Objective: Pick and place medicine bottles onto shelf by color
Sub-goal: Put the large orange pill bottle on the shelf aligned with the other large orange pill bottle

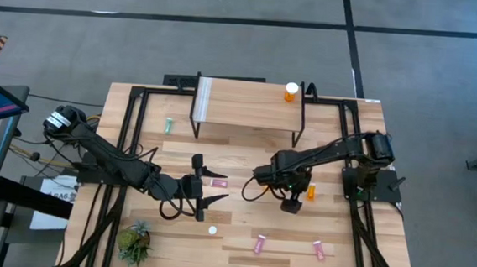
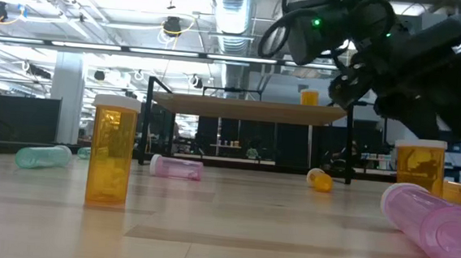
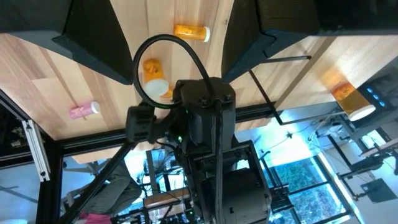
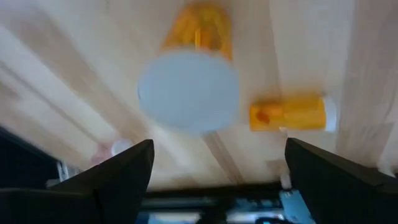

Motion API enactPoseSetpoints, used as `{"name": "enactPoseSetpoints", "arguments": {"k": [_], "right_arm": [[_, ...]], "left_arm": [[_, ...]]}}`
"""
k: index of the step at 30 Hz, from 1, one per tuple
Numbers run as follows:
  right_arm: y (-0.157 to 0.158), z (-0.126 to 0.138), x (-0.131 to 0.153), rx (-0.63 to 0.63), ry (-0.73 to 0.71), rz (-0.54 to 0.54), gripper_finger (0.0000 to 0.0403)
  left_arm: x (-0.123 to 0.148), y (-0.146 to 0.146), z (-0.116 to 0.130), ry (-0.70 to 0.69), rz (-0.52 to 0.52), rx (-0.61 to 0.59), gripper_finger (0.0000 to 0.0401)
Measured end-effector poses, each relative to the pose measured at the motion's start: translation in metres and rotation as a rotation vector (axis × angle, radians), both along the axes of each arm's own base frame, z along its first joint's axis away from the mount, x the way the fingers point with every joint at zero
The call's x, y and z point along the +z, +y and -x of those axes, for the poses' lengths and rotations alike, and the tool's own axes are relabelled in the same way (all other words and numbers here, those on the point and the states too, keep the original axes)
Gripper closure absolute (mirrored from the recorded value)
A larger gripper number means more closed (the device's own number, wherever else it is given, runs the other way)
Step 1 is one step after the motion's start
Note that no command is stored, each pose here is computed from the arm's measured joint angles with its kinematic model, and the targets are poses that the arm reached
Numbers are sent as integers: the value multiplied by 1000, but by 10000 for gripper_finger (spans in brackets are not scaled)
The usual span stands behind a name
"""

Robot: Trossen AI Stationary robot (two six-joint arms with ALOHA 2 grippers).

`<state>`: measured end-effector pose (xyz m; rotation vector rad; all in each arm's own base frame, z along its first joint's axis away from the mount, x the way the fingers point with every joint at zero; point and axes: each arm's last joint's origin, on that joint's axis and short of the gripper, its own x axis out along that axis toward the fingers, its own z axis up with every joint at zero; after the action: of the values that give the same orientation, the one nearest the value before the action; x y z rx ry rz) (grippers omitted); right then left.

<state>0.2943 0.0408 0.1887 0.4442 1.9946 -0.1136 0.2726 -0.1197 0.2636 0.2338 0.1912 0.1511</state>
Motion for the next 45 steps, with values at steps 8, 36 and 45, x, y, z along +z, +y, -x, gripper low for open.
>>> {"name": "enactPoseSetpoints", "arguments": {"k": [8,36,45], "right_arm": [[6,7,37,48,-257,60,17],[47,74,63,51,-760,253,19],[12,113,48,-174,-1010,165,19]], "left_arm": [[-2,0,0,17,-9,0,168],[32,-27,45,-67,-80,-54,192],[36,-22,68,2,-68,-25,221]]}}
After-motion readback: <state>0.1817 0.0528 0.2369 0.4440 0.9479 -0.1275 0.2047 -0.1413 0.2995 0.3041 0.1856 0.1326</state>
